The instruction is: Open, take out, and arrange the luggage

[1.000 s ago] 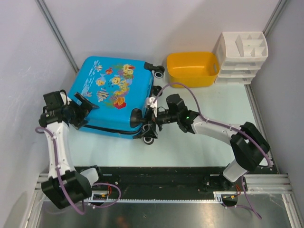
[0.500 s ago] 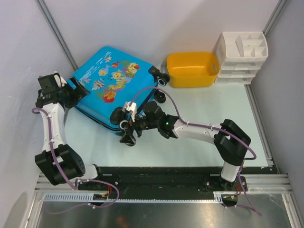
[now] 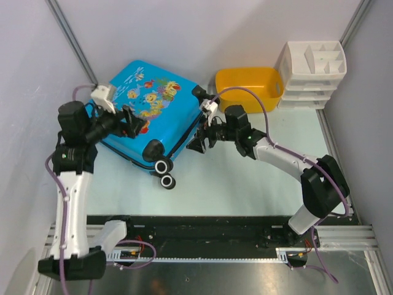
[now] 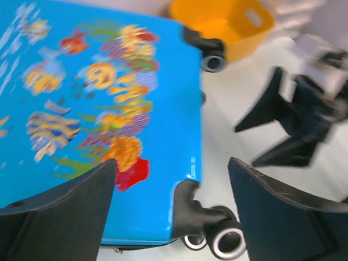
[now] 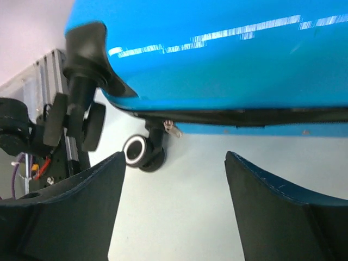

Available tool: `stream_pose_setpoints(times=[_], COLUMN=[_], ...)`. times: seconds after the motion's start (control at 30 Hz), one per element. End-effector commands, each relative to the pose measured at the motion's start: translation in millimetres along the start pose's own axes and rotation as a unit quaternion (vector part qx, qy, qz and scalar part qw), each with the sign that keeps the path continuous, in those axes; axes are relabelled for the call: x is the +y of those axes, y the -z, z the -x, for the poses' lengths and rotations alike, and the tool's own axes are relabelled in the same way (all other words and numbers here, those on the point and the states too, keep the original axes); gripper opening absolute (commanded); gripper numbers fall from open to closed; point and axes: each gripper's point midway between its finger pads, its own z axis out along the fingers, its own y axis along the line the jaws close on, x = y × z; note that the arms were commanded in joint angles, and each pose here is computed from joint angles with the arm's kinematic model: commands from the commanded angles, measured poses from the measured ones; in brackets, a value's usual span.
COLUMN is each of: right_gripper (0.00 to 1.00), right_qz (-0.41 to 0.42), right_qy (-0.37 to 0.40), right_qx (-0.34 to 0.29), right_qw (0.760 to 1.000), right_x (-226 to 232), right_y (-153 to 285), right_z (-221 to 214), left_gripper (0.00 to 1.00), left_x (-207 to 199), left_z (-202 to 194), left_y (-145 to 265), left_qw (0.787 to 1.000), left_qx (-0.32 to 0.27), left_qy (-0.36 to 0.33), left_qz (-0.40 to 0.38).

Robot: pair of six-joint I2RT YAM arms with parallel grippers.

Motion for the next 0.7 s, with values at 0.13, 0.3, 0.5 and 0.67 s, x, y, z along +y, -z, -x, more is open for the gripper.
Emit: stream_pose_setpoints(times=[0.13,0.3,0.5,0.67], right_gripper=[0.74,0.72,0.67,0.64], right_qz=[-0.016,-0.016,-0.023,-0.024], right_qy=[0.081,0.139,0.19,0.19], right_qx=[-0.073,-0.134,-0.17,-0.183], right_qw=[0.994,0.981,0.967,0.964], right_x=[-9,9,23,17], right_y=[-3,-14,-43,-60], right_z=[-27,-44,-52,-66], left_gripper=[0.68,0.5,0.49,0.48], left_x=[-88,-94,-94,-104], left_z=[-64,-95,-103,-111], left_y=[-15,-25,-30,-28], left_qw=[0.96,0.947,0.947,0.947], left_qx=[0.07,0.12,0.14,0.15], left_qy=[-0.205,-0.223,-0.208,-0.173], left_qz=[-0.176,-0.197,-0.201,-0.223])
